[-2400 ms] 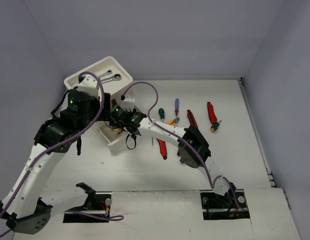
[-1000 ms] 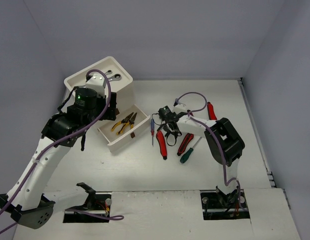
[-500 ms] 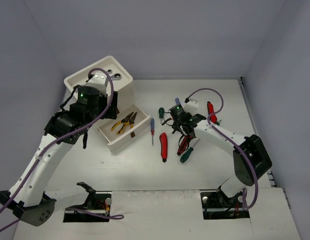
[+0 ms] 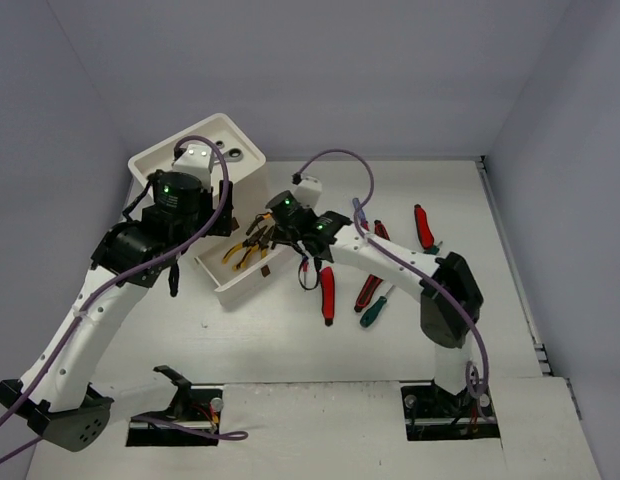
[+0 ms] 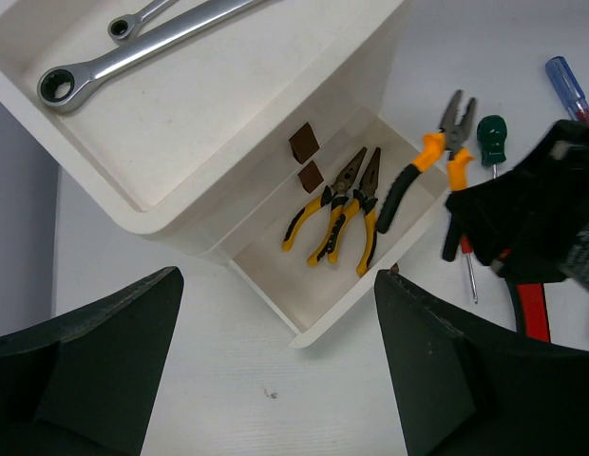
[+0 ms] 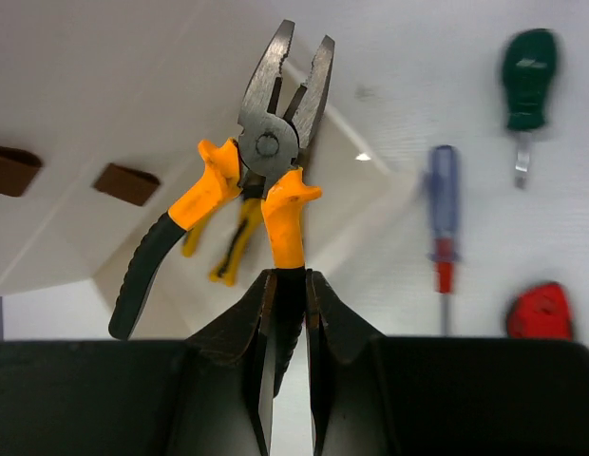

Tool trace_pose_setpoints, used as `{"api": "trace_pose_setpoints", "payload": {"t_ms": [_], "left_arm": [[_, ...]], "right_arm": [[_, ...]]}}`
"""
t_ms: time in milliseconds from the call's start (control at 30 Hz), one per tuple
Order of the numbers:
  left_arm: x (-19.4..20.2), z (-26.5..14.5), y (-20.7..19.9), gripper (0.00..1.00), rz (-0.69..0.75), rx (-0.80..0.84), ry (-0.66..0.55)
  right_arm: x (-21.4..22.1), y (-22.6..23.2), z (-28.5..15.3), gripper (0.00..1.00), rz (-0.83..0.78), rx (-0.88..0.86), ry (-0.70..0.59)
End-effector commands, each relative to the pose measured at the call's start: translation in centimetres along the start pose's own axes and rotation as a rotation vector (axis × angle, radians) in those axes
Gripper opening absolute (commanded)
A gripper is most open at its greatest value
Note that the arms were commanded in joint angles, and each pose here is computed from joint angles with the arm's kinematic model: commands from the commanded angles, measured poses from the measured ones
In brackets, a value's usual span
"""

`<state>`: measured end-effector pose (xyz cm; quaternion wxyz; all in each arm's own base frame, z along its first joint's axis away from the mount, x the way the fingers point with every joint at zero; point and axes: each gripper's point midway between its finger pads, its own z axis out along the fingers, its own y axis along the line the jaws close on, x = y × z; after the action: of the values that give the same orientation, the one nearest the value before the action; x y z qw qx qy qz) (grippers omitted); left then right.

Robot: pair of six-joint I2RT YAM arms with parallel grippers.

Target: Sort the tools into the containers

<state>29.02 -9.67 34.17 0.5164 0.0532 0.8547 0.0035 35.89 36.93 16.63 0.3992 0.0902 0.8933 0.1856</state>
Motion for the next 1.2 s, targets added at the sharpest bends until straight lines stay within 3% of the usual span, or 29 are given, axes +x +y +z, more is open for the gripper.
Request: {"api": "trace_pose_setpoints", "payload": {"t_ms": [0,100,233,267,433,567,800,1033,1167], "left_arm": [[-2.1,-1.5,1.5,0.78,-0.054,-0.053,-0.082],[-1.7,-1.5,2.2,0.78,-0.056,-0.086,-0.074],[-1.3,-1.4,2.9,0.78,-0.069,-0.123,-0.06],[-1.2,-1.4,3.0,0.78,-0.075,-0.129,-0.06],[-1.2,-0.7,3.6,0.78,-0.119,-0.156,-0.046],[-1.3,0.1,4.1,0.78,-0.162,-0.169,-0.033],[-1.4,2.1,7.0,0.78,-0.284,-0.225,0.003],[-1.0,5.7,10.7,0.78,-0.401,-0.314,0.061],[-0.6,8.4,11.8,0.78,-0.461,-0.334,0.086]], "right_arm": [[0.5,4.3,1.6,0.03,0.029,-0.056,-0.013],[2.3,5.9,3.1,0.09,0.03,-0.072,0.019],[3.9,7.3,4.0,0.26,0.013,-0.088,0.037],[4.0,7.6,4.0,0.35,0.006,-0.094,0.036],[2.6,8.7,2.7,0.53,-0.051,-0.13,0.006],[1.4,7.6,1.4,0.54,-0.157,-0.133,-0.018],[0.1,2.9,-1.3,0.41,-0.319,-0.121,-0.04],[3.5,-3.3,-1.8,0.38,-0.472,-0.236,0.025],[4.7,-4.3,-1.6,0.37,-0.545,-0.29,0.044]]}}
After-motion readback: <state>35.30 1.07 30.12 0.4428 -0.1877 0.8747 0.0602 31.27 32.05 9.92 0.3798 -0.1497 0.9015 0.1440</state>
